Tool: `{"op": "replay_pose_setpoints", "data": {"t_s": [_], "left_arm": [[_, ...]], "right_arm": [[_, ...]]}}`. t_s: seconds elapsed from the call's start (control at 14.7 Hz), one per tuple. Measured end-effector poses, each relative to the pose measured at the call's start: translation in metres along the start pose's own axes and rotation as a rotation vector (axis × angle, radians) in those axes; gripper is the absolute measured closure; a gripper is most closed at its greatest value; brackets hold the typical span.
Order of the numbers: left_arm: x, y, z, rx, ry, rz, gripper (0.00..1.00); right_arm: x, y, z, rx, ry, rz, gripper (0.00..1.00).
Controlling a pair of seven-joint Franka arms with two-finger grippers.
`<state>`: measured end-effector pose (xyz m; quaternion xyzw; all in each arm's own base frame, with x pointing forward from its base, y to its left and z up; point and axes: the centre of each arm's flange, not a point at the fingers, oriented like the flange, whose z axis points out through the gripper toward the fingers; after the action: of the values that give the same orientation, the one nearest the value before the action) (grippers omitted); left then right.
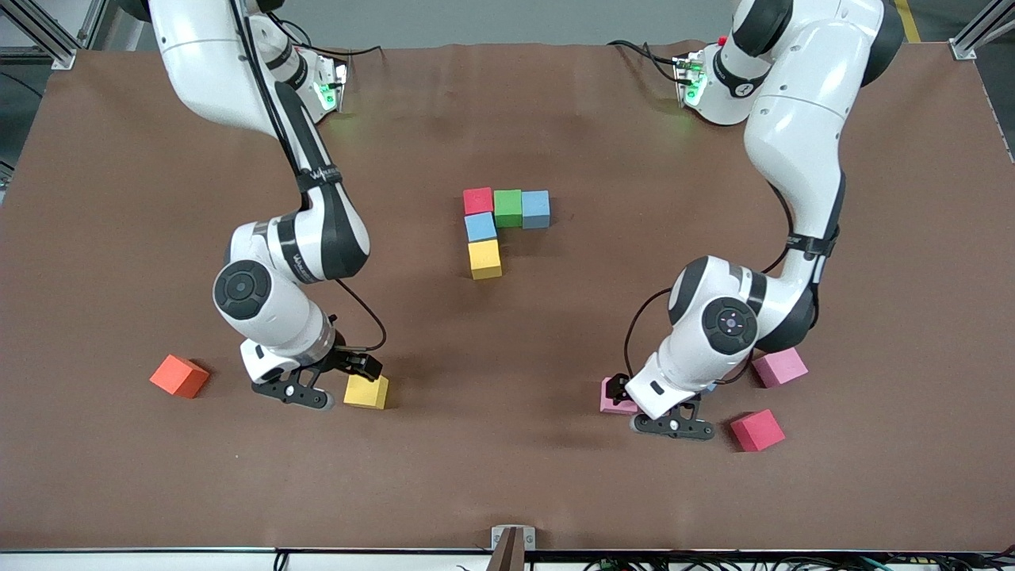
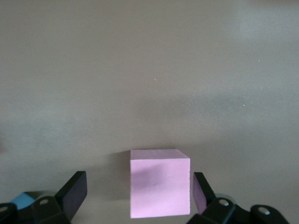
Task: Arrange 11 blocks into digit 3
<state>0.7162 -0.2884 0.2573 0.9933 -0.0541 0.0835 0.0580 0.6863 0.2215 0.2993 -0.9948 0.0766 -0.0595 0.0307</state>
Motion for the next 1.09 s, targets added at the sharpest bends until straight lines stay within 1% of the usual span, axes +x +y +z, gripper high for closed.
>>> {"op": "replay_pose_setpoints", "data": {"t_s": [0.14, 0.27, 0.41, 0.61, 0.68, 0.75, 0.82, 0.89, 0.95, 1.02, 1.09], "left_arm": [[-0.004, 0.006, 0.013, 0.002, -0.008, -0.022, 0.00], [-0.008, 0.012, 0.028, 0.017, -0.013, -0.039, 0.00], [-0.012, 0.014, 0.042, 0.029, -0.021, -0.041, 0.02], [-0.013, 0.012, 0.053, 0.032, -0.027, -0.043, 0.04], [-0.012, 0.012, 0.054, 0.032, -0.026, -0.044, 0.11], [-0.011, 0.011, 0.053, 0.033, -0.023, -0.045, 0.11], [-0.009, 0.010, 0.051, 0.034, -0.018, -0.046, 0.14], [-0.007, 0.011, 0.049, 0.035, -0.012, -0.049, 0.23], [-0.007, 0.015, 0.046, 0.035, -0.005, -0.062, 0.36], [-0.005, 0.019, 0.040, 0.037, 0.005, -0.084, 0.40], [-0.004, 0.023, 0.031, 0.040, 0.010, -0.116, 0.40]], "right_arm": [[0.007, 0.016, 0.021, -0.014, 0.006, -0.103, 0.00], [0.012, 0.028, 0.033, -0.022, 0.017, -0.160, 0.00], [0.015, 0.034, 0.037, -0.022, 0.024, -0.170, 0.00], [0.015, 0.027, 0.039, -0.012, 0.040, -0.181, 0.00], [0.014, 0.022, 0.041, -0.008, 0.041, -0.187, 0.00], [0.012, 0.017, 0.044, -0.005, 0.038, -0.194, 0.00], [0.010, 0.013, 0.048, -0.003, 0.035, -0.199, 0.00], [0.009, 0.010, 0.052, -0.003, 0.031, -0.201, 0.00], [0.008, 0.008, 0.056, -0.005, 0.027, -0.203, 0.00], [0.007, 0.008, 0.060, -0.007, 0.024, -0.204, 0.00], [0.006, 0.008, 0.063, -0.009, 0.022, -0.204, 0.00]]}}
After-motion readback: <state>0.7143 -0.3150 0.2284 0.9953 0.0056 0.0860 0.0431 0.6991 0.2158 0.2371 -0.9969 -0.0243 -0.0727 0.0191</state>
